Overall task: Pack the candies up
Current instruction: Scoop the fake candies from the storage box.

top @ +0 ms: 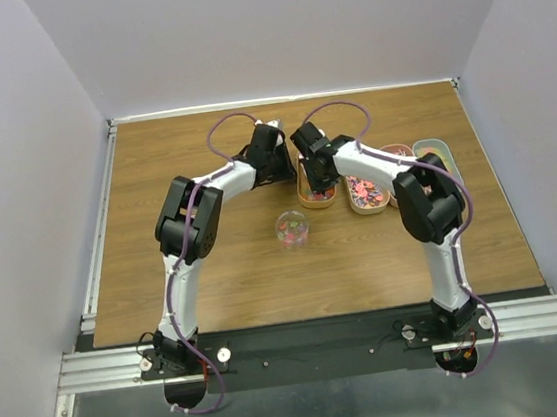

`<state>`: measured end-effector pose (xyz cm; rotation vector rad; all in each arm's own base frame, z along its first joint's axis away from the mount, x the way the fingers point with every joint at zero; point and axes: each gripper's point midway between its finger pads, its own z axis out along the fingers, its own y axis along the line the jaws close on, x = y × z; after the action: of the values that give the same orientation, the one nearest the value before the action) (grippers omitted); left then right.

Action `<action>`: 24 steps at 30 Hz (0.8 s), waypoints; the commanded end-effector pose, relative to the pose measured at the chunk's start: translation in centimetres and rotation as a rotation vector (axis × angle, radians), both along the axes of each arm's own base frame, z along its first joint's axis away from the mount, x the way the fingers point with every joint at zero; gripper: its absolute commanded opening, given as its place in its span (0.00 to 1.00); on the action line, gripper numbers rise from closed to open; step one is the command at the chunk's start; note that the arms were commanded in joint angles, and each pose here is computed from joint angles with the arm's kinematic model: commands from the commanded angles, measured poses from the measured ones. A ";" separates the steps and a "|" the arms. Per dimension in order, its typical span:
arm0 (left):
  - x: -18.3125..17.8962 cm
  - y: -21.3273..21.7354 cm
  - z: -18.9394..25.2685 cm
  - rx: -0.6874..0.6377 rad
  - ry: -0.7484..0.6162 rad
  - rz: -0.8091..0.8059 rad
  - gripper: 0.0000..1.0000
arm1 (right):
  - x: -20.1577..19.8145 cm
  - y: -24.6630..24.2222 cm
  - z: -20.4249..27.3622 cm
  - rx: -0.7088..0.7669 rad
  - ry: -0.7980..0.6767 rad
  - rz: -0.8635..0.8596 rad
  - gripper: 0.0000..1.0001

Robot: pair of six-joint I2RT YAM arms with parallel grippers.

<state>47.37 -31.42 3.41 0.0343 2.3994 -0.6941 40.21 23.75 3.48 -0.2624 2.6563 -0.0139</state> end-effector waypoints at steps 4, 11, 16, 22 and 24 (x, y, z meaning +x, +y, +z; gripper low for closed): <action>-0.6 -0.5 3.2 -0.041 -0.020 0.001 0.26 | 1.0 0.0 2.6 0.030 -0.143 0.014 0.01; 1.3 0.7 6.2 -0.049 -0.080 0.053 0.32 | 0.7 -0.5 5.9 0.040 -0.204 0.047 0.01; 3.0 2.9 9.1 -0.011 -0.160 0.124 0.39 | 0.1 -0.8 7.7 0.049 -0.226 0.088 0.01; 3.6 6.5 13.2 0.044 -0.246 0.212 0.52 | -3.1 -1.1 10.0 0.080 -0.177 0.183 0.01; 3.0 7.7 14.6 0.070 -0.282 0.232 0.56 | -4.2 -1.5 10.8 0.085 -0.154 0.209 0.01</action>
<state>50.43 -27.32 13.05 -0.0741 2.2191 -0.6074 39.02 22.66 12.61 -0.3667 2.4257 0.0915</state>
